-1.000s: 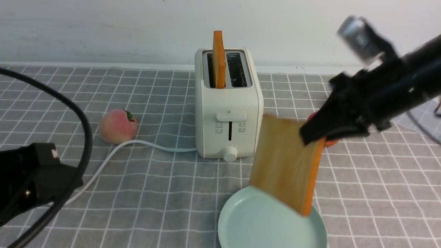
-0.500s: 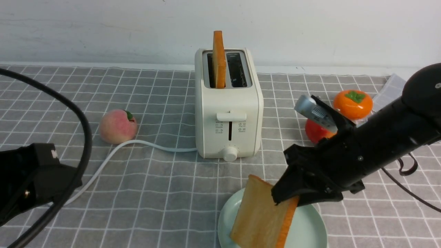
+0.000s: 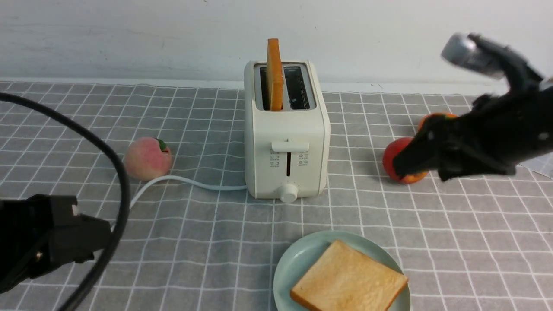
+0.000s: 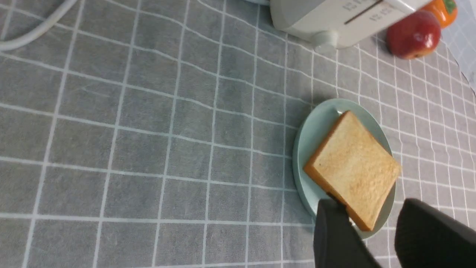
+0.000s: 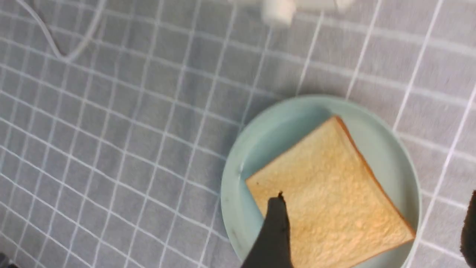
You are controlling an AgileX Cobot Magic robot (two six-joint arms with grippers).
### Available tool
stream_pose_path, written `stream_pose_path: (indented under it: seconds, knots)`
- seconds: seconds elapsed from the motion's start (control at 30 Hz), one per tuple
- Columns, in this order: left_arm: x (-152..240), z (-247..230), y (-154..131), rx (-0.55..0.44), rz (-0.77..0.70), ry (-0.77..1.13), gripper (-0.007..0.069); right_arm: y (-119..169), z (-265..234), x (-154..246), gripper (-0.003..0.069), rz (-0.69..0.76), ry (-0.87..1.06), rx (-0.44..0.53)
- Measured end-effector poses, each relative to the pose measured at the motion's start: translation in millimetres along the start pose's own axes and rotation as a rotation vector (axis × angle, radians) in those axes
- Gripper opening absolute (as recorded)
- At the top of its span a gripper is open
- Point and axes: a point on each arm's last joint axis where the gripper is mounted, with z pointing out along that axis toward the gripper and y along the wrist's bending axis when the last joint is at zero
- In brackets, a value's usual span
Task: Take toasted bread from bread machine on grey coffee table place on plate.
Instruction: 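Reach for a toast slice standing in the toaster with the left gripper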
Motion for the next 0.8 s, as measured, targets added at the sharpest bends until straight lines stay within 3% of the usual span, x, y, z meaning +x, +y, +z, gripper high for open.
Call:
stream_pose_path:
  seconds: [0.1,0.23,0.47,0.6,0.8]
  knots:
    - [-9.7,2.1,-6.5,0.064,0.106,-0.085,0.0258,21.4,-40.0,5.1,0.0536,-0.056,-0.090,-0.027]
    - [-33.5,9.4,-18.4,0.090,0.147,-0.138,0.0316,30.9,-59.0,18.4,0.0486,-0.093,-0.059,-0.037]
    - [-68.3,59.6,-84.3,0.180,0.351,0.104,0.0393,36.3,-65.9,25.7,0.0472,-0.098,-0.025,-0.064]
    - [-86.5,92.3,-114.6,0.155,0.433,0.129,0.0396,39.0,-66.1,28.5,0.0472,-0.089,0.004,-0.095]
    - [-132.8,151.0,-138.4,0.063,0.315,0.044,0.0396,39.8,-66.5,32.0,0.0472,-0.090,0.041,-0.105]
